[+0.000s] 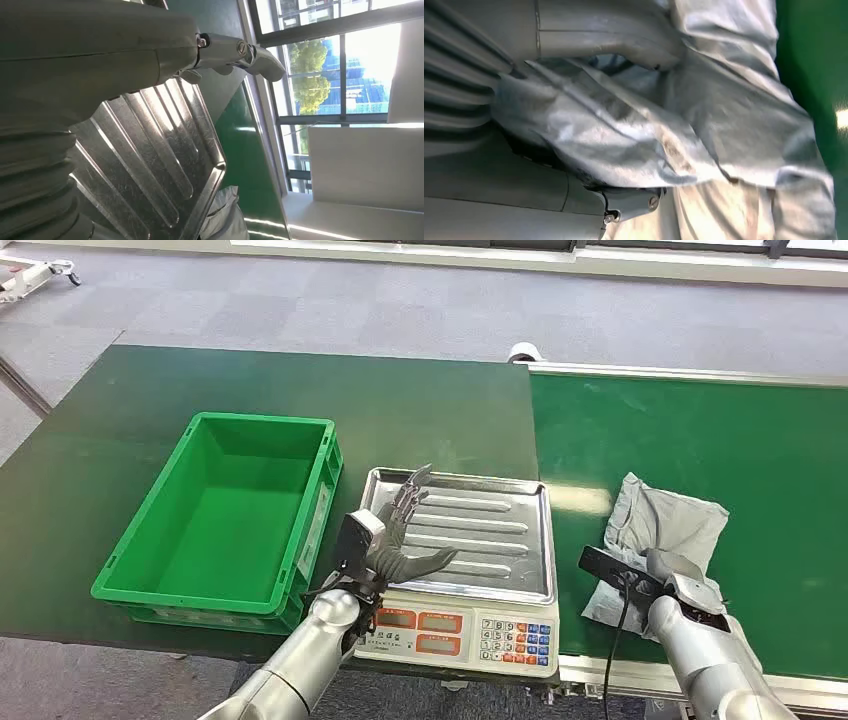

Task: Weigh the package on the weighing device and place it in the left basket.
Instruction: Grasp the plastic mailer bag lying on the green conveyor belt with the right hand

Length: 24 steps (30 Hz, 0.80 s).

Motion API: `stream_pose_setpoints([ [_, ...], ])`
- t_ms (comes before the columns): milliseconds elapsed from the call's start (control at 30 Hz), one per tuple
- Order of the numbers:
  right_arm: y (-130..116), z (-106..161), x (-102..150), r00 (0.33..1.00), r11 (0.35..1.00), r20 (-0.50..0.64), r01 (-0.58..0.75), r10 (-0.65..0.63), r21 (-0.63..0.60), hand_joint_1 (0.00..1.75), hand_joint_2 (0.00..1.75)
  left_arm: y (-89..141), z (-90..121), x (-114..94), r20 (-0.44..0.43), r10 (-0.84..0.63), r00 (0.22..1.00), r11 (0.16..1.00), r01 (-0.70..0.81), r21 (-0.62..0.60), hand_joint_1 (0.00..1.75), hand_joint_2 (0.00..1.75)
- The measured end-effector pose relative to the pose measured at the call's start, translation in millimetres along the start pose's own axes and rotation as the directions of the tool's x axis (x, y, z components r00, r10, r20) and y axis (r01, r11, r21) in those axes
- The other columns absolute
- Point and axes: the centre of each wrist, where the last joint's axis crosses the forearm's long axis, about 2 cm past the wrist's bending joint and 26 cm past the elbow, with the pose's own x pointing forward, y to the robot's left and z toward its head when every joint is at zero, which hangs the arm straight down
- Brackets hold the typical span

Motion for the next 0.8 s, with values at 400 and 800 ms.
stream_pose_setpoints([
  [400,-4,1,6,0.998,0.996,0.049,0.036,-0.032,-0.083,1.75,1.75,0,2,0,0.001,-0.002,1.000,1.000,0.002,0.012,0.00,1.75],
  [800,-21,21,13,0.967,0.899,0.191,0.228,-0.166,-0.373,1.75,1.75,3,14,-3,0.007,-0.009,1.000,1.000,0.009,0.029,0.00,1.75],
])
